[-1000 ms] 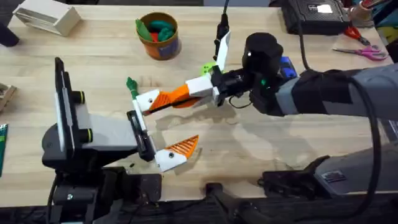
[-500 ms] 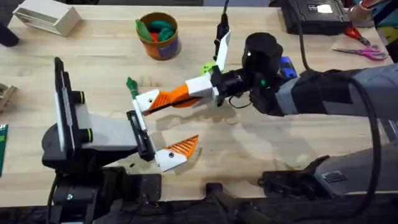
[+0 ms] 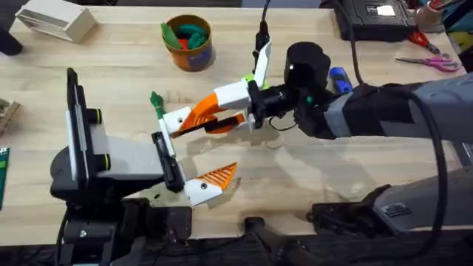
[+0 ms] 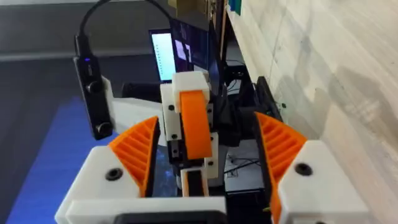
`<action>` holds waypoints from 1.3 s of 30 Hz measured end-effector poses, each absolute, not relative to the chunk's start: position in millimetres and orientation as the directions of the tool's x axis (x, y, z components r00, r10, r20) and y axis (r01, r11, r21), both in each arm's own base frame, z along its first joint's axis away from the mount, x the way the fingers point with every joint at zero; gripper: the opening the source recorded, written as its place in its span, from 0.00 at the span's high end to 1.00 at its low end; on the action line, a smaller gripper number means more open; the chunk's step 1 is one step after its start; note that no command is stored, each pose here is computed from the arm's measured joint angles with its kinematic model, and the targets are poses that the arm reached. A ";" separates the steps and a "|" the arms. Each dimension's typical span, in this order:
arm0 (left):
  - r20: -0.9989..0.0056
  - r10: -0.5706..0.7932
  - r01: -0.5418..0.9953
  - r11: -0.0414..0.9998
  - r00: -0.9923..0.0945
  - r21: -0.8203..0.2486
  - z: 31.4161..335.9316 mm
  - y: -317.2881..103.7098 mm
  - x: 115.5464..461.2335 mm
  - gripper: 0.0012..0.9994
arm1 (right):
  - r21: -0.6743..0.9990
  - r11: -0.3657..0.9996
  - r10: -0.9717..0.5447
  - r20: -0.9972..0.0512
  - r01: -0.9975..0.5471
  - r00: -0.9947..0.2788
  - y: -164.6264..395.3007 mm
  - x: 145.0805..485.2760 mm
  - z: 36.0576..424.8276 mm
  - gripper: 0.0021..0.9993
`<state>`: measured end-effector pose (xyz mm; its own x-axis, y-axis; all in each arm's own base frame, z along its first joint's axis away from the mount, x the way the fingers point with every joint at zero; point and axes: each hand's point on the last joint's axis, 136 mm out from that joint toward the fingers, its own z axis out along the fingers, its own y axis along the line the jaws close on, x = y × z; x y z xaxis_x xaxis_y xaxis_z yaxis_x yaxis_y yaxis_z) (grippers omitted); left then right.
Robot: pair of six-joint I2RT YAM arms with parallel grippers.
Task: Pick up the gripper from the table and insert it into the empty holder that is missing its gripper. Then pick up a screw, insert it into the mounting hole, and use the screwdriver to tighten it. Finally, clean up the table by picking up the vegetable and placing it into the bucket.
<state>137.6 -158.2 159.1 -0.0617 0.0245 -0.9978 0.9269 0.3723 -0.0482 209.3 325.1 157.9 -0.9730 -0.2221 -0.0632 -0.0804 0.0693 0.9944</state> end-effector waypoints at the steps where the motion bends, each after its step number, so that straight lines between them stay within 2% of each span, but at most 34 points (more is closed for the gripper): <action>1: -0.998 0.025 0.927 0.372 -0.062 -0.048 159.1 -158.2 137.6 0.01 | 0.994 0.069 -0.220 -0.064 -0.081 -0.973 324.8 209.8 157.9 0.19; 6: -0.998 0.024 0.928 0.370 -0.062 -0.048 159.2 -158.3 137.3 0.01 | 0.992 0.085 -0.186 -0.078 -0.095 -0.980 314.3 219.4 158.5 0.19; 7: -0.998 0.024 0.928 0.370 -0.062 -0.048 159.2 -158.3 137.3 0.01 | 0.989 0.138 -0.149 -0.038 -0.058 -0.988 299.0 226.9 159.2 0.19; 11: -0.998 0.024 0.928 0.370 -0.062 -0.048 159.1 -158.3 137.3 0.01 | 0.973 0.228 -0.093 -0.021 -0.041 -0.995 275.2 237.6 167.7 0.19; 14: -0.998 0.024 0.928 0.370 -0.062 -0.049 159.1 -158.3 137.3 0.01 | 0.945 0.322 -0.054 -0.046 -0.060 -0.998 257.3 243.8 178.7 0.19; 17: -0.998 0.024 0.928 0.370 -0.062 -0.049 159.1 -158.4 137.2 0.01 | 0.897 0.425 -0.041 -0.114 -0.121 -0.993 241.7 248.5 192.4 0.19; 22: -0.998 0.024 0.928 0.370 -0.062 -0.049 159.1 -158.4 137.2 0.01 | 0.750 0.613 -0.082 -0.254 -0.250 -0.964 218.3 257.5 214.5 0.19; 27: -0.998 0.024 0.928 0.370 -0.062 -0.048 159.1 -158.4 137.2 0.01 | 0.527 0.781 -0.155 -0.356 -0.335 -0.922 191.6 268.9 227.8 0.19; 30: -0.998 0.024 0.928 0.370 -0.062 -0.049 159.1 -158.4 137.2 0.01 | 0.398 0.844 -0.215 -0.362 -0.359 -0.907 181.6 274.9 228.2 0.19; 31: -0.998 0.024 0.928 0.370 -0.062 -0.049 159.1 -158.4 137.2 0.01 | 0.285 0.885 -0.271 -0.325 -0.367 -0.906 174.2 280.2 222.9 0.18; 39: -0.998 0.024 0.928 0.370 -0.062 -0.048 159.1 -158.4 137.2 0.01 | 0.146 0.907 -0.338 -0.310 -0.396 -0.889 173.5 309.8 219.2 0.19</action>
<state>137.2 -158.4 159.1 -0.0619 0.0244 -0.9978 0.9278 0.3698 -0.0485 309.8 173.5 219.2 -0.8887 -0.3381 -0.3095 -0.3959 0.9066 0.1463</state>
